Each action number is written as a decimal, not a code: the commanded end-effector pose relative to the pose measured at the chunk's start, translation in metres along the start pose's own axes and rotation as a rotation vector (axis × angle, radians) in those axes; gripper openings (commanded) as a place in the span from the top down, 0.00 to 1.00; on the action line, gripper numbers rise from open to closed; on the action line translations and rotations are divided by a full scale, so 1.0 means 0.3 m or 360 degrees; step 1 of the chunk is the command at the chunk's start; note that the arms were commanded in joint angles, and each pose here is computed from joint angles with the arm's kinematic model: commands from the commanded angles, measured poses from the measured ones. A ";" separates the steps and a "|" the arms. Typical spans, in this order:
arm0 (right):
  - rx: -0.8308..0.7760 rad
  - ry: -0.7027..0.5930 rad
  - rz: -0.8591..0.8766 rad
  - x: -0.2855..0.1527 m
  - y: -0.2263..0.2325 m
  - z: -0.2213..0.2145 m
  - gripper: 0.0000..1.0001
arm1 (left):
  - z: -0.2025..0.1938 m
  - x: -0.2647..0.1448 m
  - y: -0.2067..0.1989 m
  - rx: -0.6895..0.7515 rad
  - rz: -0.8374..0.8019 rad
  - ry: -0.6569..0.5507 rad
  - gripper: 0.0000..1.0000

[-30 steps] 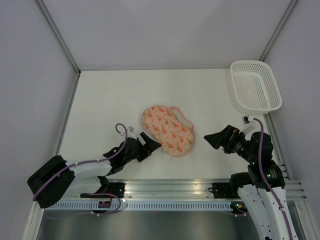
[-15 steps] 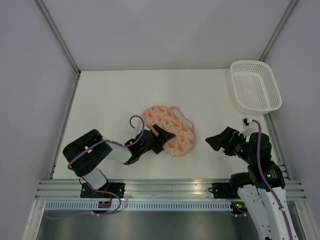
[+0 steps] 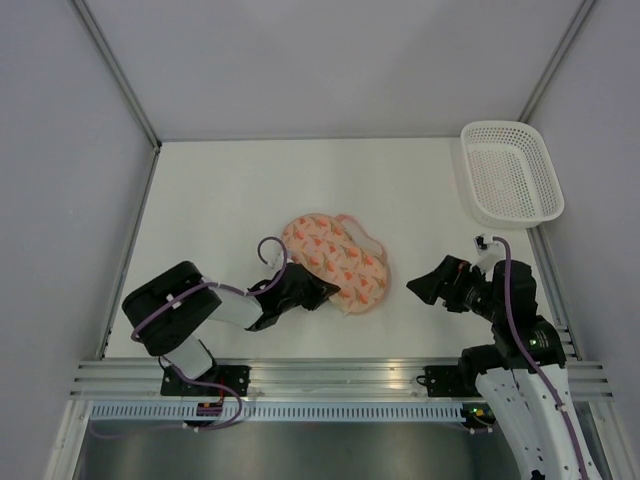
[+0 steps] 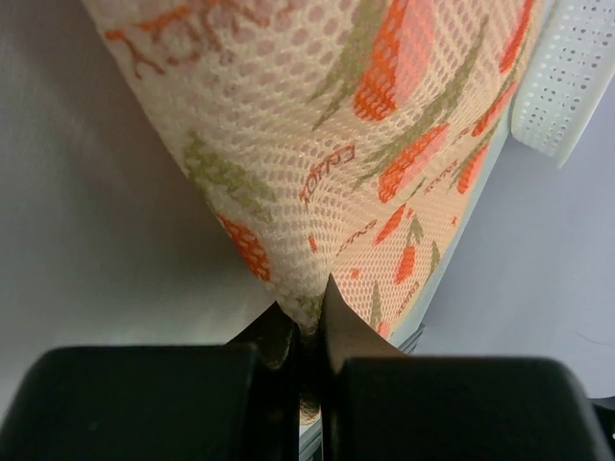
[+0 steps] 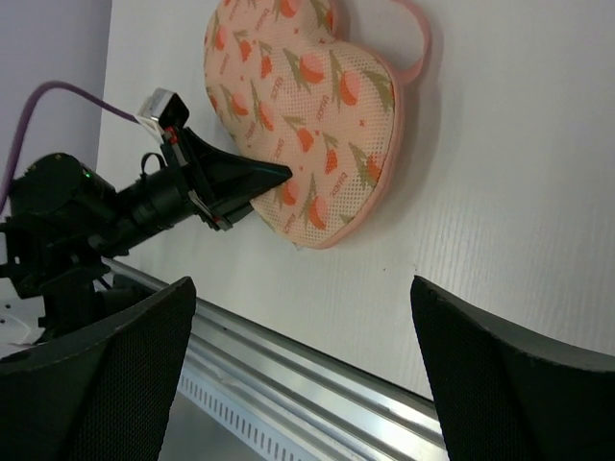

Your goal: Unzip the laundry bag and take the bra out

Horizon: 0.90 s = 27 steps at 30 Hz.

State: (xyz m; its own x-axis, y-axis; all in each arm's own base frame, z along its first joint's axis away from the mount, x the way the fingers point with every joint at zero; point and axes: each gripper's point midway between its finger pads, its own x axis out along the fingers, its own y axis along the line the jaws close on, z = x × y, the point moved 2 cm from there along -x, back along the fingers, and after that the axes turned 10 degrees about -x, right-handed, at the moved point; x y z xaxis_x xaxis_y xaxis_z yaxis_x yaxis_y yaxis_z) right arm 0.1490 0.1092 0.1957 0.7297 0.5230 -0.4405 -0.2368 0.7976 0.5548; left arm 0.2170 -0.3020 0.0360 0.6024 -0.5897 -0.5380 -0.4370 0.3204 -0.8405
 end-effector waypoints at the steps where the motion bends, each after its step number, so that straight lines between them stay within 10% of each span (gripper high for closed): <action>1: -0.0116 0.0129 0.0100 0.007 0.018 -0.026 0.04 | 0.014 -0.034 -0.054 -0.0066 0.0089 -0.0121 0.98; 11: -0.0286 0.0076 0.0061 0.001 0.040 0.082 0.06 | 0.026 -0.121 -0.430 -0.0087 -0.0079 -0.0294 0.98; 27: -0.0603 0.0043 0.0063 0.125 0.167 0.406 0.03 | 0.063 -0.127 -0.452 -0.0249 0.0043 -0.0404 0.98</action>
State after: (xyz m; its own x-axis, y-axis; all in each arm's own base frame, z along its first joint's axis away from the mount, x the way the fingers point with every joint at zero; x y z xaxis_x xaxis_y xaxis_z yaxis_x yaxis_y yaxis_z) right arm 0.2238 0.1308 0.2700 0.6421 0.5859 -0.4943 -0.4637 0.8104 0.3581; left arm 0.2511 -0.3051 0.1435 0.6868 -0.3885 -0.6143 -0.5342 0.3034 -0.7890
